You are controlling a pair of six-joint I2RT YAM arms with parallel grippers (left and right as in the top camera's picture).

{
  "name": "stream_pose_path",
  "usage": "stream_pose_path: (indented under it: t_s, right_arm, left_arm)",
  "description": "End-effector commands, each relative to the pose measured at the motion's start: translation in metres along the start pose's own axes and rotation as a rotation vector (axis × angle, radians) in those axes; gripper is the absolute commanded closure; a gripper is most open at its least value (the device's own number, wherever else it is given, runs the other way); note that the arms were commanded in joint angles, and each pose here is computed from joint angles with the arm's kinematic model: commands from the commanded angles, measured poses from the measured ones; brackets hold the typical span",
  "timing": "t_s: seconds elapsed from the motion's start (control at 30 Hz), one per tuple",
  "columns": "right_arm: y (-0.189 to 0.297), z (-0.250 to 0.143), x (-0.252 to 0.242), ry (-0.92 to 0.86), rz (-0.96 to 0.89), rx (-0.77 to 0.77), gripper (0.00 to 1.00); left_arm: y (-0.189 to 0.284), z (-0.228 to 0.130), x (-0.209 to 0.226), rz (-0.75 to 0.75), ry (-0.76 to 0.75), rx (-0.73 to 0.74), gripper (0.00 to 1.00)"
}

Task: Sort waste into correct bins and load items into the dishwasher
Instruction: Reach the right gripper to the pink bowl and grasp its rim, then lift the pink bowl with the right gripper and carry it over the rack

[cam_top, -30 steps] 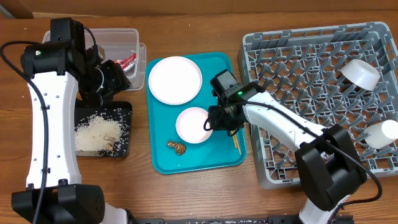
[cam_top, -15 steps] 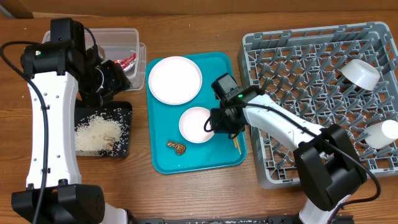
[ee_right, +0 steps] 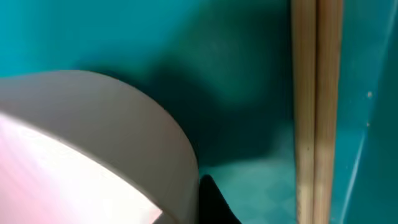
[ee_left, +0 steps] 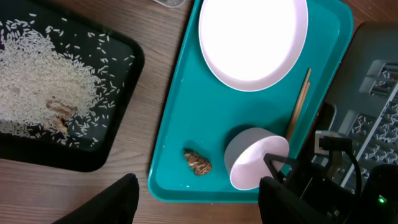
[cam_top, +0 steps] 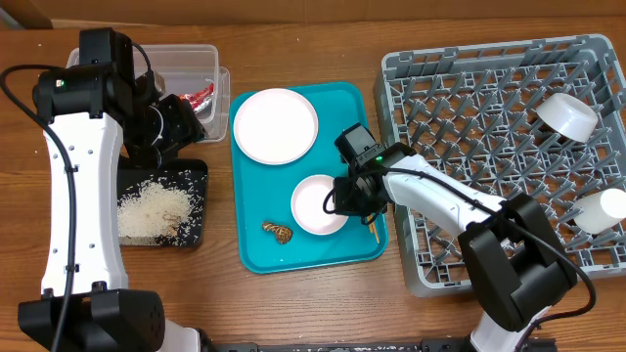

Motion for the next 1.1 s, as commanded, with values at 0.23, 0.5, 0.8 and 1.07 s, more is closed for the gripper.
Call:
stream_pose_path:
  t_s: [0.23, 0.5, 0.8, 1.07]
  right_arm:
    - [0.055, 0.03, 0.015, 0.043, -0.023, -0.05, 0.96]
    - [0.172, 0.078, -0.007, -0.027, -0.245, -0.304, 0.96]
    - [0.297, 0.087, -0.086, -0.23, -0.616, -0.669, 0.96]
    - [0.371, 0.098, -0.16, -0.492, -0.933, -0.957, 0.96]
  left_arm:
    - [0.013, -0.002, -0.008, -0.033, -0.009, -0.033, 0.36]
    - [0.013, -0.001, -0.008, -0.032, -0.009, -0.035, 0.36]
    - [0.013, 0.001, -0.005, -0.012, -0.01, -0.048, 0.36]
    - [0.013, 0.003, -0.006, -0.016, -0.013, -0.058, 0.34]
Point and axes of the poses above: each gripper's point midway between its finger pads, its own y axis back along the fingers, its own x axis along the line the jaws close on, z = x × y, the point moved 4 cm from there along y, back along the fingers, and after that the axes turned 4 degrees about y, right-handed, at the moved point
